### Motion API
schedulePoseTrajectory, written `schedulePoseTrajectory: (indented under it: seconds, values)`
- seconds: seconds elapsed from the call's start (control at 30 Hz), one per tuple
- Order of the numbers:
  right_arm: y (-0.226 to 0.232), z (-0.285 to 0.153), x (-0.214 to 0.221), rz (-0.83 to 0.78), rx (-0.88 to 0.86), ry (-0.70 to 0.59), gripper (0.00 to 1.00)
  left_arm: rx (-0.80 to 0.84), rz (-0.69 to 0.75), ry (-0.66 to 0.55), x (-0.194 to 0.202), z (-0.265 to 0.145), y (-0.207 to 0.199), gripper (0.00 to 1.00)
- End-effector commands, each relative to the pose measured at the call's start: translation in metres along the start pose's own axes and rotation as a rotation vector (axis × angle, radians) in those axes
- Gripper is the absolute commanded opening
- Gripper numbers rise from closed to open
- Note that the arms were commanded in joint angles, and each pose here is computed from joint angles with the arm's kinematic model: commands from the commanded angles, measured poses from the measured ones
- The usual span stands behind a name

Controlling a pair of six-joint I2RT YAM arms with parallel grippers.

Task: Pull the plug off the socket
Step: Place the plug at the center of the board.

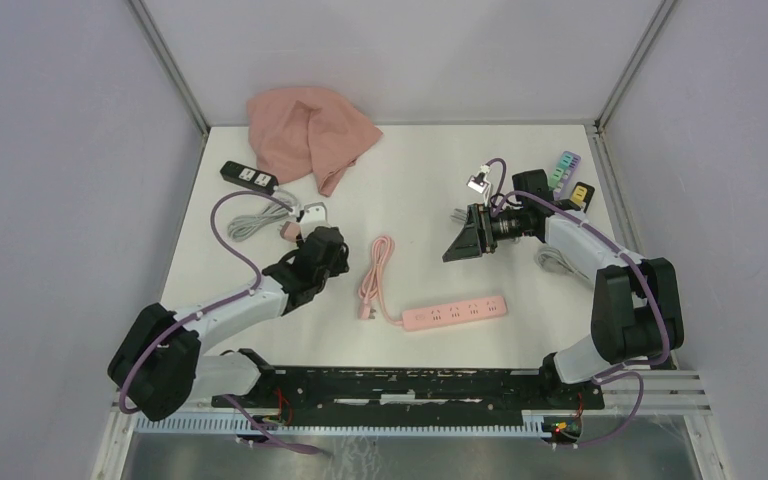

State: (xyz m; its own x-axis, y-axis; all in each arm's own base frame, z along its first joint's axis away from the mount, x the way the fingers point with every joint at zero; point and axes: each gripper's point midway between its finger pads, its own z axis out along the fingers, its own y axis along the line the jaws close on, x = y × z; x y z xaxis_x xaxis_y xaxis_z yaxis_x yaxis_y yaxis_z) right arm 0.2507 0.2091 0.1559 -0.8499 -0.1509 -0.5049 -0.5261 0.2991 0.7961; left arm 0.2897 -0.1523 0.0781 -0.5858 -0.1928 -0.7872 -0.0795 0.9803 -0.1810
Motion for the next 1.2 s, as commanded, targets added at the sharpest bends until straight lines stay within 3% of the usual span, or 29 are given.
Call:
schedulePoseTrajectory:
  seconds: [0.0, 0.8, 1.03, 1.1, 1.17]
  values:
    - [0.013, -0.002, -0.011, -0.073, -0.037, -0.017, 0.81, 0.011, -0.125, -0.067, -0.022, 0.002, 0.000, 0.03]
    - [0.013, -0.002, -0.011, -0.070, -0.040, -0.014, 0.81, -0.167, -0.247, 0.008, -0.012, 0.029, 0.040, 0.07]
    - [0.013, -0.002, -0.010, -0.069, -0.043, -0.013, 0.81, -0.213, -0.241, 0.036, -0.008, 0.033, 0.046, 0.22]
    - [0.014, -0.002, -0.010, -0.070, -0.044, -0.013, 0.81, -0.228, -0.239, 0.036, -0.008, 0.034, 0.048, 0.36]
    - [0.014, -0.002, -0.010, -0.068, -0.045, -0.012, 0.81, -0.237, -0.234, 0.034, -0.010, 0.033, 0.050, 0.63]
